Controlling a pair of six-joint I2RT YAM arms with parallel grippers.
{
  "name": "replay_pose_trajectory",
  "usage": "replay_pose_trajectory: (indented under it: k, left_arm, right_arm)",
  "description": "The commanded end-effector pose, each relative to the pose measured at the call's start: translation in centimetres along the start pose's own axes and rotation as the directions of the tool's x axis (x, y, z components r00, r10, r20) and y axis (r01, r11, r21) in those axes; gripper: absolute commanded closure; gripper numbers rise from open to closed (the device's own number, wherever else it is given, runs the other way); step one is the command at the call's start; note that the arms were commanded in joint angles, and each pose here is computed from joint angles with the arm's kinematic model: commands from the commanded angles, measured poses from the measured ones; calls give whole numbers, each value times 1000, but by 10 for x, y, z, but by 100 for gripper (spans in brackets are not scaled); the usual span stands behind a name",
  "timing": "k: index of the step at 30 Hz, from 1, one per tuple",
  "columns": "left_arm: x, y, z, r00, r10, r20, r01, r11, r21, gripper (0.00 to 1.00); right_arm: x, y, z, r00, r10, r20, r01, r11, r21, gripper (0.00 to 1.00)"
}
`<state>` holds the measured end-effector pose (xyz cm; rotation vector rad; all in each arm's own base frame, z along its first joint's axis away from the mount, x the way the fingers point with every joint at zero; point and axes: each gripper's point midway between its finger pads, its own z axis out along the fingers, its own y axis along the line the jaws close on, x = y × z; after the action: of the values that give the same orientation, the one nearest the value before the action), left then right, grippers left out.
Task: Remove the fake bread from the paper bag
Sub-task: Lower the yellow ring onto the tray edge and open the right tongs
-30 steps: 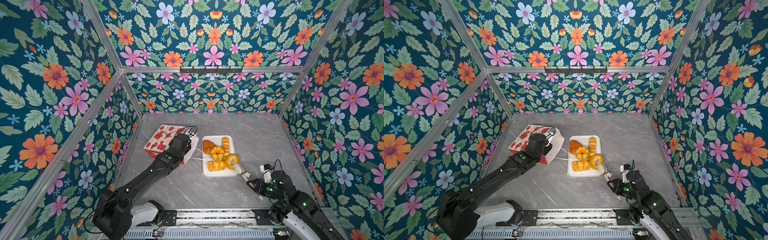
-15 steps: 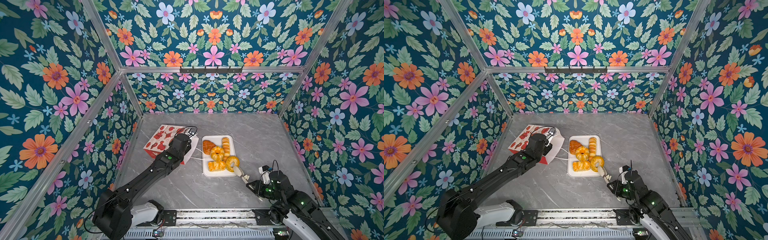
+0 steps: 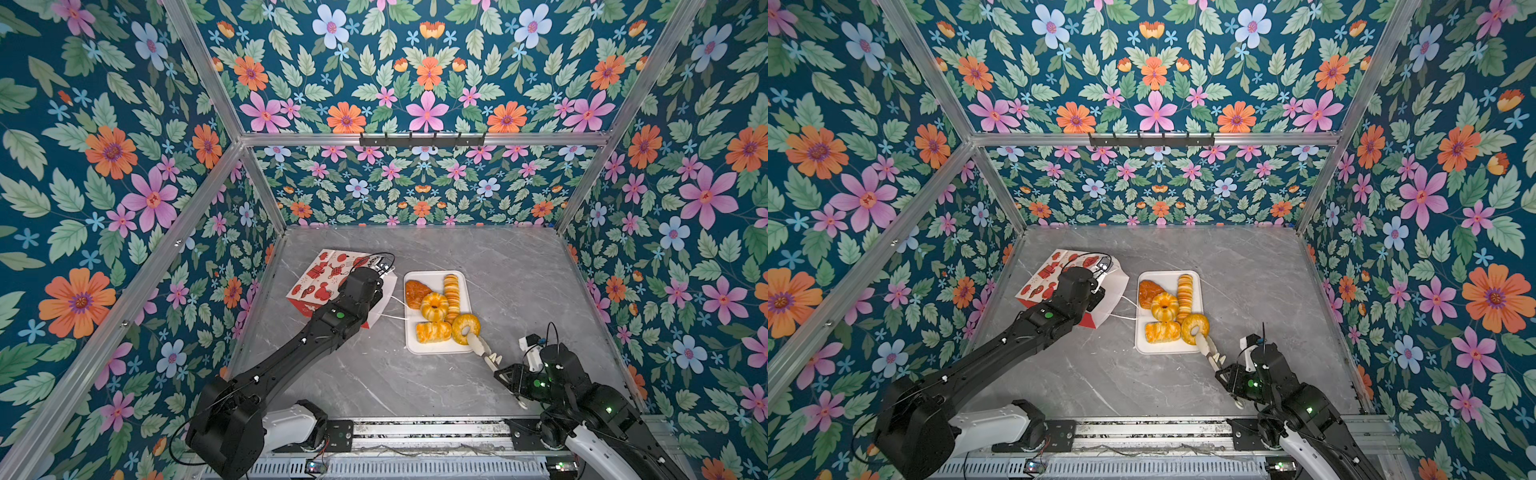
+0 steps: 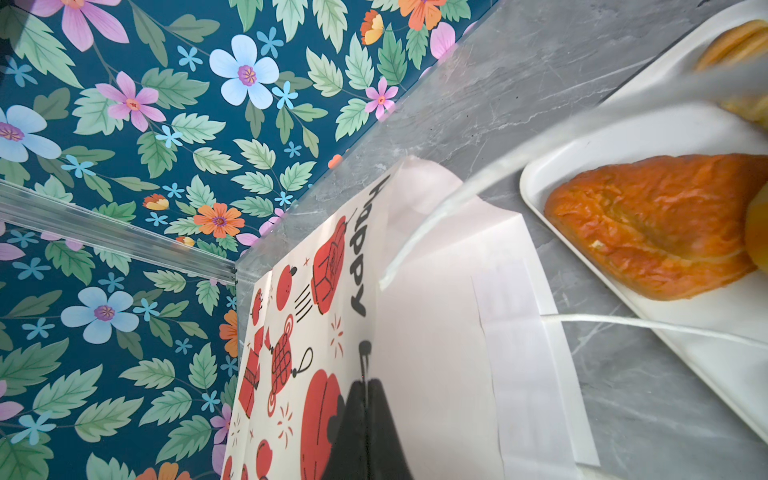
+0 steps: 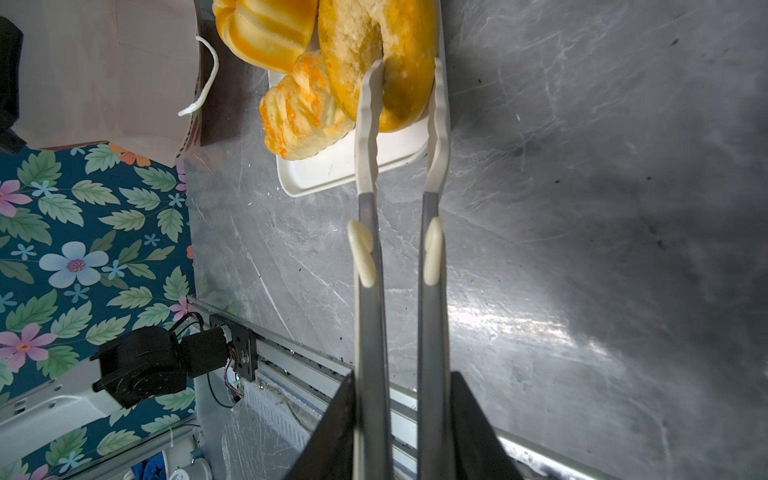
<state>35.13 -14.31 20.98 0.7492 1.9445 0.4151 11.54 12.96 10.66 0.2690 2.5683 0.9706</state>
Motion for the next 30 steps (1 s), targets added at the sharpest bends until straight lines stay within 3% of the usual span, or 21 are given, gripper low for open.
replay_pose_trajectory:
  k: [1, 30]
  left_arm:
    - [-5, 3, -1, 1000, -20, 13, 20, 1000, -4, 100]
    - [-5, 2, -1, 1000, -19, 14, 19, 1000, 0, 100]
  right_arm:
    - [-3, -1, -5, 1000, -4, 29, 4, 1000, 10, 65]
    - [-18, 1, -22, 994, 24, 105, -30, 998, 52, 65]
